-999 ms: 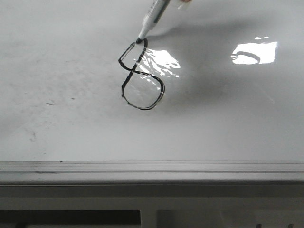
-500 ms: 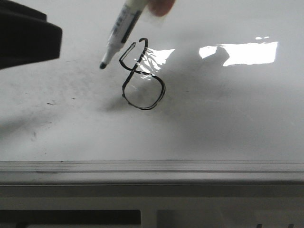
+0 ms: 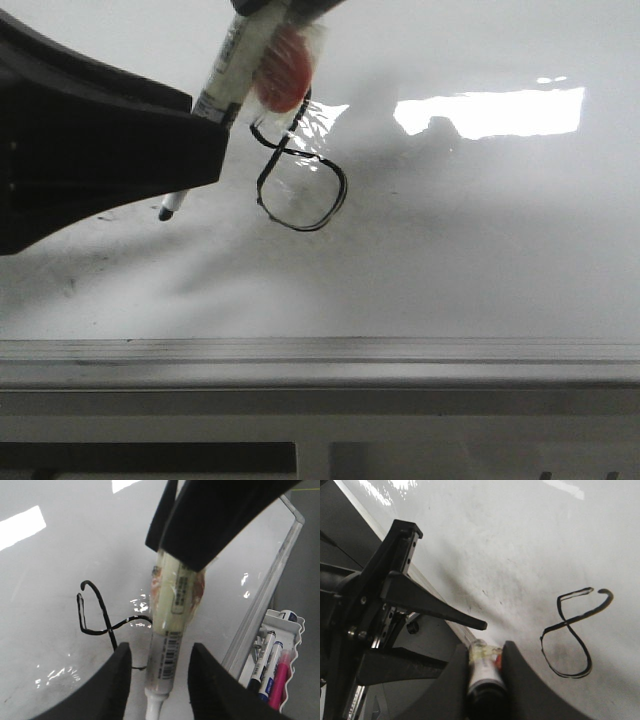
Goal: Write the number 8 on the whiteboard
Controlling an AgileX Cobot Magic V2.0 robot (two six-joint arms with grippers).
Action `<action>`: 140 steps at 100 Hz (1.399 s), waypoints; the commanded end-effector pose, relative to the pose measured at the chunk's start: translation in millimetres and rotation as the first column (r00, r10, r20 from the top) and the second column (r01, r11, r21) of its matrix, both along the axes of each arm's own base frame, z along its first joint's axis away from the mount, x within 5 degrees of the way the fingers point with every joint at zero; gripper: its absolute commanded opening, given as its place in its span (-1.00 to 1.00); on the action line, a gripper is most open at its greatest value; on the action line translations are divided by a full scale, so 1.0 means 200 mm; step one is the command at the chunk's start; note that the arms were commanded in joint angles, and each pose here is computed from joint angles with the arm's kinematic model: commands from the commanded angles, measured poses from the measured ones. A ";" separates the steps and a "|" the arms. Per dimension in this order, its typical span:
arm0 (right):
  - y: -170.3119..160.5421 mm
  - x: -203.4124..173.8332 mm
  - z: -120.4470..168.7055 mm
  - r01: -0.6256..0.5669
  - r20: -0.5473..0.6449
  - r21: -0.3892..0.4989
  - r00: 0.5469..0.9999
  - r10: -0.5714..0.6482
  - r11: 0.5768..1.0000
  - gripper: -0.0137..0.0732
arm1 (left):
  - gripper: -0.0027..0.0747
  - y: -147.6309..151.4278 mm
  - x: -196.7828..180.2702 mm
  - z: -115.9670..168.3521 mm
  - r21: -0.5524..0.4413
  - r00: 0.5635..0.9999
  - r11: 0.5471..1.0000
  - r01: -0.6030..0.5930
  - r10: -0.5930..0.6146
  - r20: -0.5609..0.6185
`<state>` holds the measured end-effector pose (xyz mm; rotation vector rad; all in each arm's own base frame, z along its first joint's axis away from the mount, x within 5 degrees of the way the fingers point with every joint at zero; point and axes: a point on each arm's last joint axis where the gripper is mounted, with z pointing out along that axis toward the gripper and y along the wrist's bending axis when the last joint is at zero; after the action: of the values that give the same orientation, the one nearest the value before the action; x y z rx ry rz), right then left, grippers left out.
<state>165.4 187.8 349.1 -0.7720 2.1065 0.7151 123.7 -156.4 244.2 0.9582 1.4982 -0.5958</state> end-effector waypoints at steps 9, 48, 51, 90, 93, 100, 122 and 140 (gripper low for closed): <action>0.00 -0.01 0.09 0.009 0.045 0.082 0.999 -0.013 0.997 -0.80 | -0.37 -0.03 0.00 0.09 -0.106 0.998 0.994 0.028 -0.022 0.056; 0.00 -0.01 0.09 0.011 0.028 0.097 1.000 -0.014 0.995 -0.81 | -0.98 -0.03 0.00 0.09 -0.103 0.998 0.994 0.029 -0.023 0.057; 0.00 -0.01 0.09 0.011 0.028 0.097 1.000 -0.014 0.995 -0.80 | -0.98 -0.03 0.00 0.09 -0.103 0.998 0.994 0.029 -0.023 0.057; -0.02 -0.01 0.14 0.028 0.078 0.143 0.996 -0.039 0.989 0.14 | -0.98 0.01 0.02 0.08 -0.173 0.986 0.979 -0.105 0.080 -0.149; -0.02 -0.01 0.15 0.028 0.086 0.148 0.995 -0.041 0.989 0.13 | -0.98 0.03 0.03 0.09 -0.205 0.972 0.966 -0.159 0.117 -0.206; -0.04 -0.03 0.17 0.025 0.104 0.156 0.994 -0.042 0.987 0.10 | -0.99 0.07 0.04 0.09 -0.251 0.924 0.928 -0.275 0.183 -0.336; -0.06 -0.05 0.19 0.023 0.119 0.169 0.992 -0.044 0.985 0.10 | -0.98 0.10 0.06 0.03 -0.210 0.744 0.863 -0.459 0.245 -0.621; -0.06 -0.05 0.18 0.018 0.107 0.156 0.994 -0.035 0.988 0.10 | -0.98 0.09 0.06 0.04 -0.203 0.725 0.861 -0.467 0.240 -0.645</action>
<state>156.1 179.7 365.4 -0.7218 2.0383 0.7757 129.9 -135.7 234.5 0.2193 2.0791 -0.8467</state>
